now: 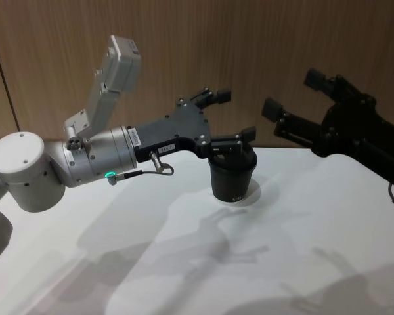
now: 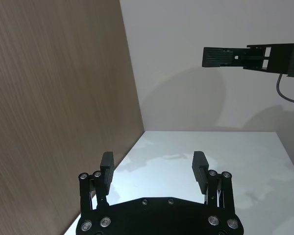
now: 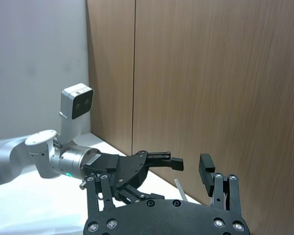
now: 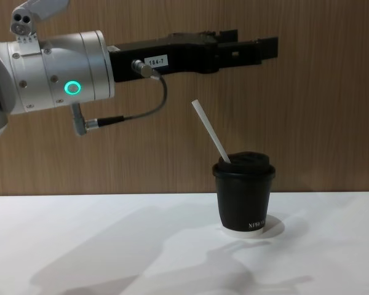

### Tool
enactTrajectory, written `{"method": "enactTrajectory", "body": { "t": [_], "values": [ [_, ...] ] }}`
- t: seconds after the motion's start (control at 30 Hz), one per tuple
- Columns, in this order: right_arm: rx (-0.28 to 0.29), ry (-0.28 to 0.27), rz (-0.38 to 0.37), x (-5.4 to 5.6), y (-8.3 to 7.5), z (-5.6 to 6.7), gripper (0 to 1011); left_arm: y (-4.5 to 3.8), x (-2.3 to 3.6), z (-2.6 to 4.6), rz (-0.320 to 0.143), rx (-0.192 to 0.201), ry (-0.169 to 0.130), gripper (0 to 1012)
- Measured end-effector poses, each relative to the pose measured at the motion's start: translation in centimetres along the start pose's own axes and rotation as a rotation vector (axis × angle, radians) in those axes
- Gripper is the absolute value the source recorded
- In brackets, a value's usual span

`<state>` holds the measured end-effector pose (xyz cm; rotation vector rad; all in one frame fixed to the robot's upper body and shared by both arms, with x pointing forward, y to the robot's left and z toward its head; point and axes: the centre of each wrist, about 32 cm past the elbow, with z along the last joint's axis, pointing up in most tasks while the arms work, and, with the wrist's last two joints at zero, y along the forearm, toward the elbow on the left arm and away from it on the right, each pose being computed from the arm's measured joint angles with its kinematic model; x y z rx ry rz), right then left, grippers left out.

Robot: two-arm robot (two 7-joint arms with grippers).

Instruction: Pick up the straw with one hand, pass it to the other hand, and insert it into the cup.

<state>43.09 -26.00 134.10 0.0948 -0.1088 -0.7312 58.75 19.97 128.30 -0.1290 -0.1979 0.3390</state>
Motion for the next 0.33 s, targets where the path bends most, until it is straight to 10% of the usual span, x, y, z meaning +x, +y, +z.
{"method": "enactTrajectory", "body": {
  "t": [0.33],
  "values": [
    [-0.004,0.000,0.006,-0.15,-0.11,-0.06,1001,0.06,-0.10,0.00,0.002,-0.002,0.001,1002]
  ]
}}
